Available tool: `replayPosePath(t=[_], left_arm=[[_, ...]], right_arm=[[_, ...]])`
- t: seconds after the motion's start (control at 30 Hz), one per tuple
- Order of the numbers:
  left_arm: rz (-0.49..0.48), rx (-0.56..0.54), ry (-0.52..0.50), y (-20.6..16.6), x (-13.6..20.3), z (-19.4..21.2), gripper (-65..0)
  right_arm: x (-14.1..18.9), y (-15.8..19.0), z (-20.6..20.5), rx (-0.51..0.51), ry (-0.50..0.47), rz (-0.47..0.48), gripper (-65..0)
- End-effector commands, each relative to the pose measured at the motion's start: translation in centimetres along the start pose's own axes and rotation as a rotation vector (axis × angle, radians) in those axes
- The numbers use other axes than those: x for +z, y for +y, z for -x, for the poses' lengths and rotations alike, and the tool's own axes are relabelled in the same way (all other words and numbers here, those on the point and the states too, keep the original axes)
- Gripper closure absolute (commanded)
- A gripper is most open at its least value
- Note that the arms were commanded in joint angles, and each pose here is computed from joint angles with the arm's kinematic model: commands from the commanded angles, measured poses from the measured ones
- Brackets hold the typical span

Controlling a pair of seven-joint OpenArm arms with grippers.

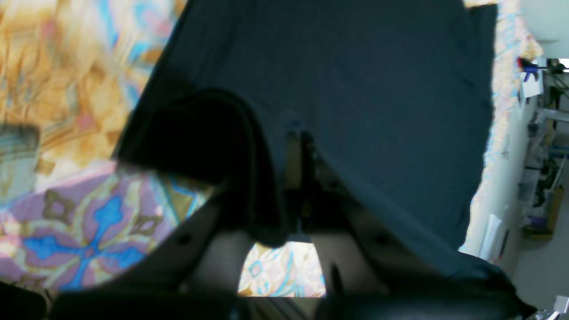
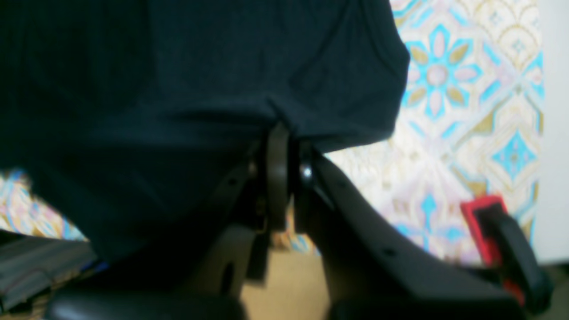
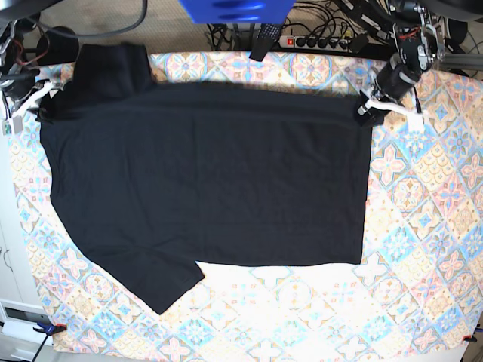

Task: Fold the T-shirt properly
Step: 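Hold the shirt corners and drag the shirt to straighten it, then release the corner with the right gripper and regrasp the sleeve edge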

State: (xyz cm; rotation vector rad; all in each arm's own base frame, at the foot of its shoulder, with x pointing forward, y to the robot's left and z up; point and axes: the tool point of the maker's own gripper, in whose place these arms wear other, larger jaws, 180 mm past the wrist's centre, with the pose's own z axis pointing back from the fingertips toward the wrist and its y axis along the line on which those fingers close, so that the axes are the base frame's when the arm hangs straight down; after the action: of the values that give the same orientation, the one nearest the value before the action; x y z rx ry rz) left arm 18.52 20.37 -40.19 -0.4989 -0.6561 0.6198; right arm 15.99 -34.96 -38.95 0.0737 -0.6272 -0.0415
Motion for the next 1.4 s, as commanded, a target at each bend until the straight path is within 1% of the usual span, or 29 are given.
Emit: replayPosePath(t=[0.0, 0.17, 0.43, 0.57, 0.67, 0.83, 0.97, 1.07, 1.1, 1.17, 1.27, 1.33, 1.37], left_arm=[[0.012, -0.013, -0.023, -0.4, 0.3, -0.8, 0.0], [0.023, -0.013, -0.035, -0.8, -0.1, -1.3, 0.0], [0.062, -0.028, -0.079, -2.4, -0.9, -3.4, 0.0], [0.056, -0.003, -0.080, -1.9, -1.9, -3.9, 0.0], [0.050, 0.018, -0.079, -1.4, -2.7, -4.2, 0.0], [0.041, 0.056, -0.076, -0.7, -4.2, -4.8, 0.0], [0.034, 0.075, -0.071, -0.3, -5.0, -5.0, 0.0], [0.021, 0.100, -0.061, 0.4, -5.7, -5.0, -0.2], [0.013, 0.111, -0.054, 0.8, -6.0, -4.9, -1.5], [-0.007, 0.140, -0.036, 1.7, -6.7, -4.4, -4.4], [-0.024, 0.155, -0.019, 2.4, -7.2, -4.0, -10.9], [-0.040, 0.145, -0.009, 2.8, -7.3, -3.7, -16.7], [-0.041, 0.142, -0.007, 2.8, -7.3, -3.6, -18.6]], right_arm=[[0.4, -0.7, -1.9, 0.019, -0.043, 0.018, -1.5], [-0.3, -0.4, -4.6, 0.024, -0.099, 0.011, -1.5], [-2.8, 3.1, -8.7, 0.086, -0.157, -0.084, -1.5], [-3.9, 4.4, -10.1, 0.093, -0.173, -0.124, -1.5], [-5.3, 4.6, -10.3, 0.097, -0.147, -0.129, -1.5], [-6.8, 3.3, -8.8, 0.126, -0.054, -0.057, -1.5], [-7.7, 3.5, -8.6, 0.125, -0.030, -0.036, -1.5], [-7.7, 3.4, -8.8, 0.129, -0.037, -0.028, -1.7], [-7.7, 3.5, -9.0, 0.129, -0.046, -0.028, -2.5], [-7.7, 3.5, -8.9, 0.129, -0.059, -0.029, -6.3], [-7.4, 3.4, -7.8, 0.131, -0.042, -0.027, -15.1], [-6.9, 2.4, -6.9, 0.112, -0.033, -0.004, -20.9], [-6.4, 1.9, -6.8, 0.104, -0.037, 0.012, -22.6]])
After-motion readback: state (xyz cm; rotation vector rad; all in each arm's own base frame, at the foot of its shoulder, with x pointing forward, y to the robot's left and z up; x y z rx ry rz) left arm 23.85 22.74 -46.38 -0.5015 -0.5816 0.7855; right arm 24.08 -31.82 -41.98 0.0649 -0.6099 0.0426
